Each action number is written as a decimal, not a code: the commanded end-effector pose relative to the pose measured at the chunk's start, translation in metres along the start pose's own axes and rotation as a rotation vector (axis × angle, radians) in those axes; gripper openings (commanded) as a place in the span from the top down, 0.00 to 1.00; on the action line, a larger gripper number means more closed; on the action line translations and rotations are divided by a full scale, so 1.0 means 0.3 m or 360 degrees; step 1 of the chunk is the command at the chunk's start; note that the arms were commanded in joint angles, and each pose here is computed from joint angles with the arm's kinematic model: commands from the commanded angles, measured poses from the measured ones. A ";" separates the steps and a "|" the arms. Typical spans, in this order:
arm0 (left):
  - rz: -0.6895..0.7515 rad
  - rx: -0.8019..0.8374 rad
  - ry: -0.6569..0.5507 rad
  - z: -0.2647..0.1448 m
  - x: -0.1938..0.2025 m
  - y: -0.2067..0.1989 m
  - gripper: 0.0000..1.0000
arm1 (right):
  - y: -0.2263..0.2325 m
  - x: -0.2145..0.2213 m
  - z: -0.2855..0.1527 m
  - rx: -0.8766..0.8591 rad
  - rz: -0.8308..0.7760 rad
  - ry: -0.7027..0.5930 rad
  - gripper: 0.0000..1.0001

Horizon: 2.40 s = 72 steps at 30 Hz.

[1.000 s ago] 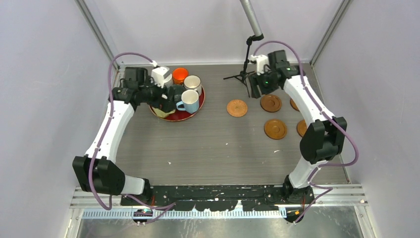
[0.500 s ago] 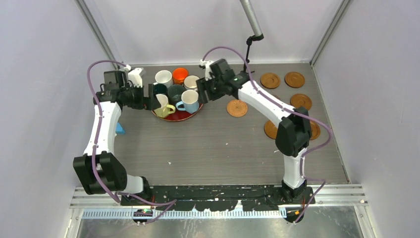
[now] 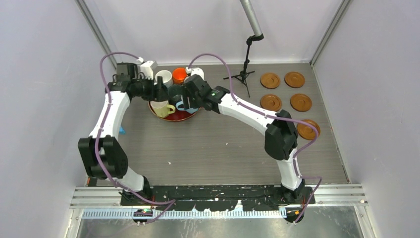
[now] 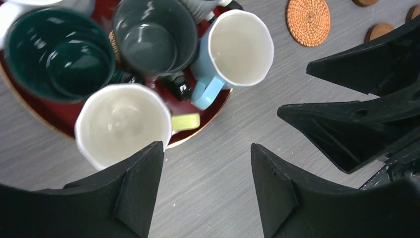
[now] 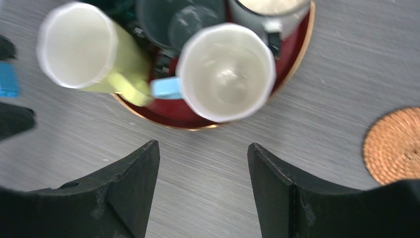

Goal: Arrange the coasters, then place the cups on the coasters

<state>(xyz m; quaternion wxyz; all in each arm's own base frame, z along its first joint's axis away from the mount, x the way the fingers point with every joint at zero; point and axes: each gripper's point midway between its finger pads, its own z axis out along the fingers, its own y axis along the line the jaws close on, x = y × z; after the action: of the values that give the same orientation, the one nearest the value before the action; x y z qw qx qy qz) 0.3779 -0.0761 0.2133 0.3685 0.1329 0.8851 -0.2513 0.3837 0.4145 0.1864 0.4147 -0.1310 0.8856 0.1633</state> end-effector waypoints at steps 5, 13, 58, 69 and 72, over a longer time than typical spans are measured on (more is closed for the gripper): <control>0.0243 -0.0012 0.0077 0.184 -0.043 -0.058 0.48 | -0.151 0.020 -0.044 0.0144 0.0064 -0.0056 0.30; 0.0375 -0.0108 0.0240 0.290 0.000 -0.017 0.50 | -0.250 0.060 -0.033 0.0158 0.0134 0.0030 0.30; 0.0348 0.0096 0.0421 0.310 0.151 -0.227 0.37 | -0.325 0.064 -0.010 0.0194 0.0079 0.0044 0.31; 0.0220 0.0075 0.0289 0.241 0.067 -0.236 0.24 | -0.258 0.072 -0.029 0.0129 0.0154 0.0060 0.26; 0.0180 0.0007 0.0115 0.158 -0.025 -0.215 0.18 | -0.212 0.071 -0.031 0.0138 0.0187 0.0042 0.26</control>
<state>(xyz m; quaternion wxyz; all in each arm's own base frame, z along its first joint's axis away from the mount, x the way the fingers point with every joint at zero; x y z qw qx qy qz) 0.3735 -0.1736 0.1413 0.2544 0.2317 0.9123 -0.2221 0.3922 0.3291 0.1253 0.3639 -0.0880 0.9203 0.1134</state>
